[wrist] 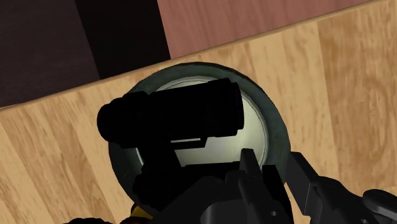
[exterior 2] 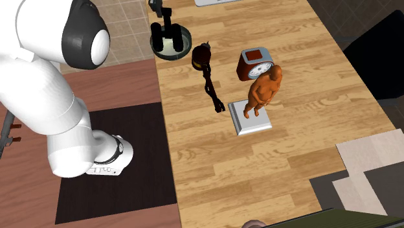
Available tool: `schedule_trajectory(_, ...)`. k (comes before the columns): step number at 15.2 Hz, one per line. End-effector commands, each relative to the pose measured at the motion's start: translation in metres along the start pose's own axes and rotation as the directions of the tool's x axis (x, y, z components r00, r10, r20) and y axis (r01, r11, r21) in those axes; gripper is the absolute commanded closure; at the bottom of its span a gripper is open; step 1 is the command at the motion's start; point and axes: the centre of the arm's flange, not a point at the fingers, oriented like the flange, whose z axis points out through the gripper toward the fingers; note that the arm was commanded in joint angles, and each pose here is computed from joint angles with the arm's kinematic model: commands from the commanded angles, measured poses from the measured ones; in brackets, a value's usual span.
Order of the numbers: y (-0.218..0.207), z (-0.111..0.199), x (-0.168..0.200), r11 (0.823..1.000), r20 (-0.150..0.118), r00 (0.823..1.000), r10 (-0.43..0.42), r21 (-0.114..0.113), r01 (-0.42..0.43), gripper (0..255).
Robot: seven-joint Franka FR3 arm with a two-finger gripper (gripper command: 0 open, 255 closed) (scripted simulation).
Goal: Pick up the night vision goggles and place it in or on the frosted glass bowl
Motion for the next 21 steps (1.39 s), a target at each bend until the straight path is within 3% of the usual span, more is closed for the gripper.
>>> schedule_trajectory(1, 0.0, 0.0, 0.0, 1.0, 0.0, 1.0, 0.0, 0.001, 0.0, 255)
schedule_trajectory(3, 0.0, 0.0, 0.0, 1.0, 0.0, 1.0, 0.0, 0.001, 0.0, 255)
schedule_trajectory(4, 0.0, 0.0, 0.0, 1.0, 0.0, 1.0, 0.0, 0.001, 0.0, 0)
schedule_trajectory(9, 0.0, 0.0, 0.0, 1.0, 0.0, 1.0, 0.0, 0.001, 0.0, 0)
schedule_trajectory(13, 0.0, -0.05, 0.0, 1.0, 0.0, 1.0, 0.0, 0.001, 0.0, 0)
schedule_trajectory(21, 0.0, -0.05, 0.0, 1.0, 0.0, 1.0, 0.0, 0.001, 0.0, 0)
